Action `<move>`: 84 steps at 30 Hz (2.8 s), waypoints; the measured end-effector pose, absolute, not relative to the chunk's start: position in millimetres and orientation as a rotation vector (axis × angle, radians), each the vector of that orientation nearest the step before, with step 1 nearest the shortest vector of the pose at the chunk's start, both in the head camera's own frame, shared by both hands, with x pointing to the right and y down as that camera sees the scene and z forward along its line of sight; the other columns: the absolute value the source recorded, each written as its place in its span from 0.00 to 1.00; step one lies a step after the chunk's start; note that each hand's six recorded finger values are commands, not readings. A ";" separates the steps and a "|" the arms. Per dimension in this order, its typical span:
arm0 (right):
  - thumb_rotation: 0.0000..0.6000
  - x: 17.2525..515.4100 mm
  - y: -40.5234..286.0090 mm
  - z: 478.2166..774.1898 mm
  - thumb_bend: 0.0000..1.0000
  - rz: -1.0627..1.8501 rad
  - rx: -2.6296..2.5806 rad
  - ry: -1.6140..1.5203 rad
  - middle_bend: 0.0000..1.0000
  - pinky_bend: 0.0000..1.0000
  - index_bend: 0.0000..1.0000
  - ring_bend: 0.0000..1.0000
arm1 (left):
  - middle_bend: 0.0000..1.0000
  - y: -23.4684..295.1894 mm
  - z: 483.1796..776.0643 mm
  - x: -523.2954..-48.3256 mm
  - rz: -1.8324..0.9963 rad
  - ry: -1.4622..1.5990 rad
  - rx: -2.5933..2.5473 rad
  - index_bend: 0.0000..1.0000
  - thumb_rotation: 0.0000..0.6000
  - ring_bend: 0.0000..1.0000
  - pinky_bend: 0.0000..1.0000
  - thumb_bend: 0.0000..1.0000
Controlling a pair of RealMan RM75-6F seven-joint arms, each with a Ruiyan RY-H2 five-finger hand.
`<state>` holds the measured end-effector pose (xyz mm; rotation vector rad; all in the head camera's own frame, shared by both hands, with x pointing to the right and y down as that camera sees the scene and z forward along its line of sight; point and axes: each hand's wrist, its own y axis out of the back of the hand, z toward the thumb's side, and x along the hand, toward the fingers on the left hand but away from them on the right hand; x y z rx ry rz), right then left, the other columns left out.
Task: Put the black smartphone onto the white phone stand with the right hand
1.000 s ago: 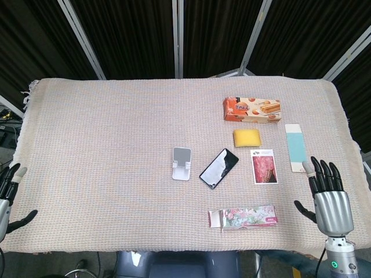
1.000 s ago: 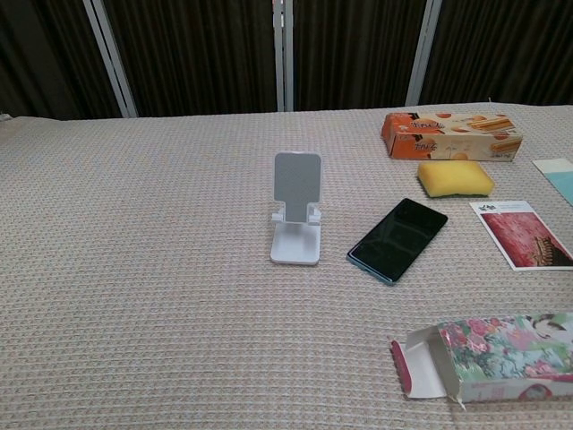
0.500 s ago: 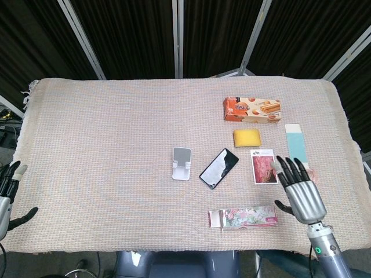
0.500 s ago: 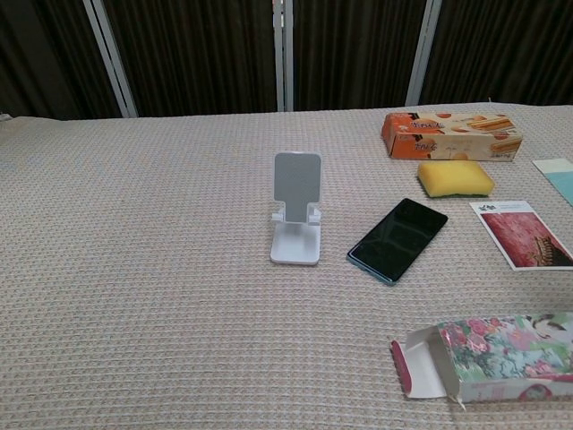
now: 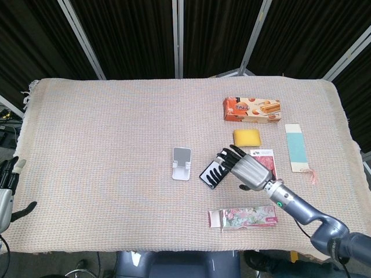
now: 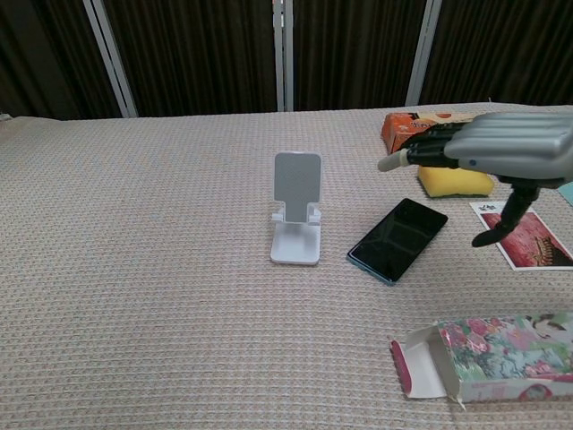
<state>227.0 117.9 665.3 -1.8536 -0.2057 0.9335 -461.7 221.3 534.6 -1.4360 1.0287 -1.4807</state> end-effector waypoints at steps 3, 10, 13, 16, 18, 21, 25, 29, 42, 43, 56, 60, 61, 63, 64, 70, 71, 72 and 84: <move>1.00 207.8 113.6 682.2 0.00 0.916 -1.843 -0.132 0.10 0.11 0.11 0.03 | 0.00 219.2 538.9 -462.7 -1.495 1.020 -1.429 0.00 1.00 0.00 0.00 0.00; 1.00 177.1 114.3 714.7 0.00 0.909 -1.798 -0.013 0.10 0.12 0.11 0.03 | 0.00 217.8 542.8 -467.4 -1.524 1.019 -1.417 0.00 1.00 0.00 0.00 0.00; 1.00 170.2 113.0 723.5 0.00 0.908 -1.754 0.021 0.10 0.12 0.12 0.03 | 0.00 217.4 544.8 -468.6 -1.535 1.016 -1.415 0.00 1.00 0.00 0.00 0.00; 1.00 164.5 111.4 729.8 0.00 0.910 -1.729 0.041 0.10 0.12 0.12 0.03 | 0.00 217.1 546.2 -469.4 -1.542 1.013 -1.413 0.00 1.00 0.00 0.00 0.00; 1.00 164.8 109.9 732.5 0.00 0.918 -1.719 0.047 0.10 0.12 0.13 0.03 | 0.00 216.9 546.9 -470.1 -1.548 1.013 -1.411 0.00 1.00 0.00 0.00 0.00; 1.00 168.8 107.3 737.8 0.00 0.938 -1.699 0.063 0.10 0.12 0.13 0.03 | 0.00 216.5 547.5 -471.1 -1.554 1.014 -1.408 0.00 1.00 0.00 0.00 0.00; 1.00 177.1 106.1 742.9 0.00 0.958 -1.683 0.084 0.10 0.12 0.13 0.03 | 0.00 216.2 549.3 -471.6 -1.562 1.010 -1.408 0.00 1.00 0.00 0.00 0.00; 1.00 183.5 103.8 745.1 0.00 0.971 -1.674 0.095 0.11 0.12 0.14 0.03 | 0.00 216.1 550.3 -471.5 -1.566 1.007 -1.406 0.00 1.00 0.00 0.00 0.00; 1.00 194.8 96.9 744.9 0.00 0.974 -1.640 0.112 0.15 0.16 0.18 0.07 | 0.00 216.3 552.0 -471.4 -1.574 1.001 -1.403 0.00 1.00 0.00 0.00 0.00; 1.00 195.7 97.1 745.4 0.01 0.972 -1.640 0.112 0.17 0.16 0.20 0.08 | 0.00 216.4 552.4 -471.4 -1.575 1.000 -1.404 0.00 1.00 0.00 0.00 0.00; 1.00 196.0 96.6 743.7 0.19 0.899 -1.630 0.078 0.48 0.27 0.49 0.38 | 0.00 217.2 554.7 -469.7 -1.579 0.989 -1.404 0.00 1.00 0.00 0.00 0.00; 1.00 199.3 93.6 739.8 0.19 0.869 -1.614 0.057 0.49 0.28 0.50 0.39 | 0.00 217.8 554.9 -468.7 -1.579 0.989 -1.405 0.00 1.00 0.00 0.00 0.00; 1.00 200.6 93.2 738.5 0.19 0.861 -1.611 0.052 0.50 0.28 0.50 0.39 | 0.00 217.9 554.9 -468.4 -1.578 0.989 -1.406 0.00 1.00 0.00 0.00 0.00; 1.00 202.1 93.3 736.2 0.19 0.849 -1.607 0.045 0.50 0.28 0.50 0.39 | 0.00 218.1 554.4 -467.5 -1.574 0.989 -1.409 0.00 1.00 0.00 0.00 0.00; 1.00 203.2 93.1 734.2 0.19 0.840 -1.603 0.040 0.50 0.28 0.50 0.39 | 0.00 218.3 553.7 -467.0 -1.570 0.991 -1.410 0.00 1.00 0.00 0.00 0.00; 1.00 209.2 90.1 717.9 0.19 0.798 -1.569 0.010 0.50 0.29 0.51 0.40 | 0.00 219.7 549.5 -465.1 -1.552 0.999 -1.421 0.00 1.00 0.00 0.00 0.00; 1.00 209.4 89.8 714.6 0.19 0.788 -1.559 0.005 0.50 0.29 0.51 0.40 | 0.00 219.8 548.8 -464.9 -1.549 1.001 -1.423 0.00 1.00 0.00 0.00 0.00; 1.00 209.5 89.3 710.9 0.19 0.777 -1.545 0.001 0.50 0.29 0.51 0.40 | 0.00 219.9 548.1 -464.7 -1.545 1.002 -1.425 0.00 1.00 0.00 0.00 0.00; 1.00 186.1 83.7 637.8 0.19 0.557 -1.107 -0.049 0.52 0.29 0.50 0.42 | 0.00 218.8 546.8 -465.4 -1.534 1.003 -1.459 0.00 1.00 0.00 0.00 0.00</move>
